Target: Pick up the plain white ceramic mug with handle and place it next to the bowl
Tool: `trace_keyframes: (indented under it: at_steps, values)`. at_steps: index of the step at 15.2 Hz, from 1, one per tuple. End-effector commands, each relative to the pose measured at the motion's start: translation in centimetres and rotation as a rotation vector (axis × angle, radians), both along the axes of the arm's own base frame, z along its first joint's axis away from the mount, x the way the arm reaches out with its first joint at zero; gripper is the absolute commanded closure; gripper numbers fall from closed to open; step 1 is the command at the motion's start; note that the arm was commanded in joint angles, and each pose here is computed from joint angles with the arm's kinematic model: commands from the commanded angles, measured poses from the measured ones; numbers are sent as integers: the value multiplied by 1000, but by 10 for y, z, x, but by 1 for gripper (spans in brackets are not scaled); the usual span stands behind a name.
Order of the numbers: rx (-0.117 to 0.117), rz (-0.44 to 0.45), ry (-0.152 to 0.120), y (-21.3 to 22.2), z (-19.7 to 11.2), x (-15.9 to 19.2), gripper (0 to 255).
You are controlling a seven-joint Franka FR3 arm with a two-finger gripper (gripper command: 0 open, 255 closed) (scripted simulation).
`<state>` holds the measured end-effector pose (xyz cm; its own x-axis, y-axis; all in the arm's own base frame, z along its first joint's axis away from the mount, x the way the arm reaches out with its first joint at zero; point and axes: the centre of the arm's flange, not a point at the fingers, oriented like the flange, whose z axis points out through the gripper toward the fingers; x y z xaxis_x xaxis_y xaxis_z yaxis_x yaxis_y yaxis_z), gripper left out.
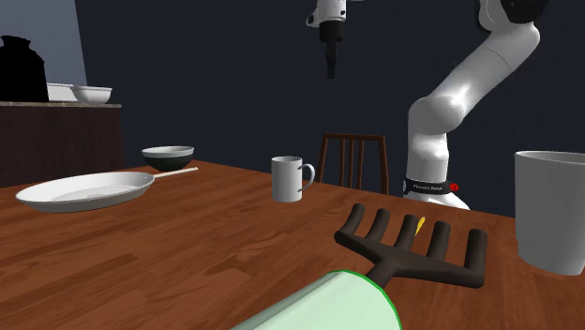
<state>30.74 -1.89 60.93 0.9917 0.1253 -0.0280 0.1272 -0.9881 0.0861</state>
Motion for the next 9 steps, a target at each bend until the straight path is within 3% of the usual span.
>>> trace_keyframes:
  at_steps: [1, 9]
  values:
    - [0, 0, 0, 0, 0, 0, 0]
    - [31, 119, 17, 62, -71, 41, 0]
